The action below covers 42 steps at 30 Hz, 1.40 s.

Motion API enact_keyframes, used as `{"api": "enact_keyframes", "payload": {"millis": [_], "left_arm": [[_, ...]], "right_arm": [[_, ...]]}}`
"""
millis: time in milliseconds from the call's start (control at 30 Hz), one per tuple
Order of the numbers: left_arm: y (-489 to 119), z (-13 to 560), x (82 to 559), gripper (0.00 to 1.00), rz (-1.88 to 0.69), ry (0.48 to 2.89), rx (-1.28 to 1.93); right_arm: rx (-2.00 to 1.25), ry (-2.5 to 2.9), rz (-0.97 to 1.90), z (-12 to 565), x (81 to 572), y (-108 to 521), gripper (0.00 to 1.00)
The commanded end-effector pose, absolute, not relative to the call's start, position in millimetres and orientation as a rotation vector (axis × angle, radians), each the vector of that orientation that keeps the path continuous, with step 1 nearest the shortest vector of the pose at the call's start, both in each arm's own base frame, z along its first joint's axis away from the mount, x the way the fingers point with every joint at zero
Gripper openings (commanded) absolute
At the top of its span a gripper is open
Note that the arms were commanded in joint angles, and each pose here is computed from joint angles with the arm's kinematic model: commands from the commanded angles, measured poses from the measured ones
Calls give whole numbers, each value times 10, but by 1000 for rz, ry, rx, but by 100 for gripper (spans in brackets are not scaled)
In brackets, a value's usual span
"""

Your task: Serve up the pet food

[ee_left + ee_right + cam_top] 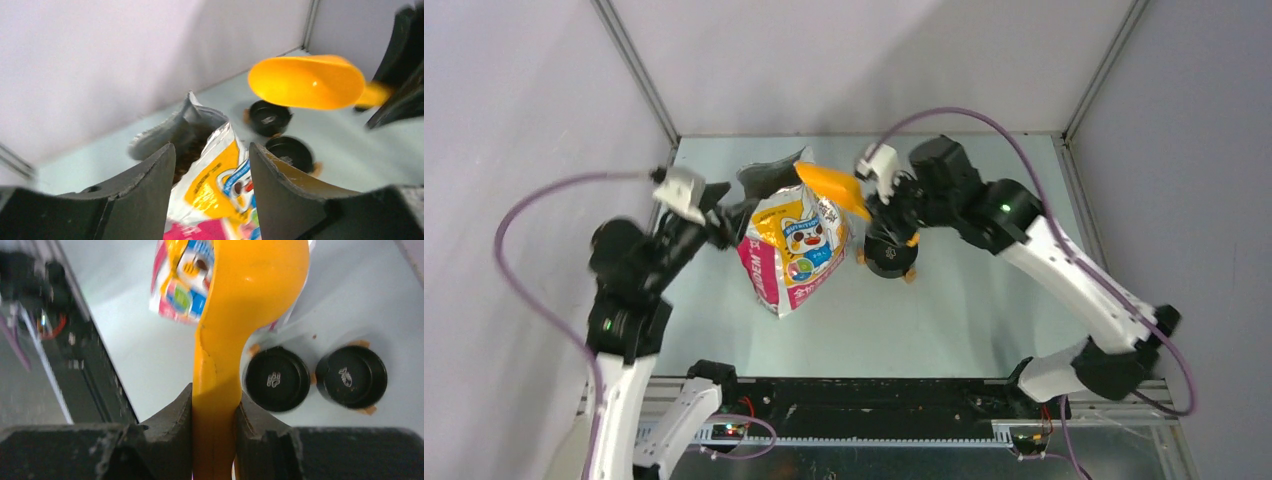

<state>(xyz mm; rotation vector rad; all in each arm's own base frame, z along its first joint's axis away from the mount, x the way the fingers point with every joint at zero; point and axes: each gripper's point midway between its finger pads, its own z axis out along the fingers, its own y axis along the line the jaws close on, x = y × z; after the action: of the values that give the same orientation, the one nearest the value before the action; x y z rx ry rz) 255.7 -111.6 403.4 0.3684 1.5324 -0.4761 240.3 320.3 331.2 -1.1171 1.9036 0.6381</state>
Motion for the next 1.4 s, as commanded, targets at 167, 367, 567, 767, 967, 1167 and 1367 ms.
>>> {"api": "enact_keyframes", "payload": {"millis": [167,367,567,767,967,1167,1367], "left_arm": [[-1312,4086,1820,72,111,888,1270],[-1856,4164,1838,75,109,711,1387],[-2503,4079,1871,73,168,553,1406],[-2796,3945,1922,63,251,518,1431],[-2958,3949,2083,55,345,501,1433],[-2995,3771,2100,33,358,509,1553],[-3084,3618,2099,1,325,517,1609]], "right_arm": [[-1333,2042,856,2979,1765,2560,0],[-1301,2028,894,3069,1722,2589,0],[-1324,2019,917,3045,1675,2618,0],[-1354,1997,918,3019,1579,2619,0],[-1374,1961,896,3014,1524,2560,0],[-1379,1943,879,3012,1500,2517,0],[-1293,1961,836,3054,1608,2424,3]]}}
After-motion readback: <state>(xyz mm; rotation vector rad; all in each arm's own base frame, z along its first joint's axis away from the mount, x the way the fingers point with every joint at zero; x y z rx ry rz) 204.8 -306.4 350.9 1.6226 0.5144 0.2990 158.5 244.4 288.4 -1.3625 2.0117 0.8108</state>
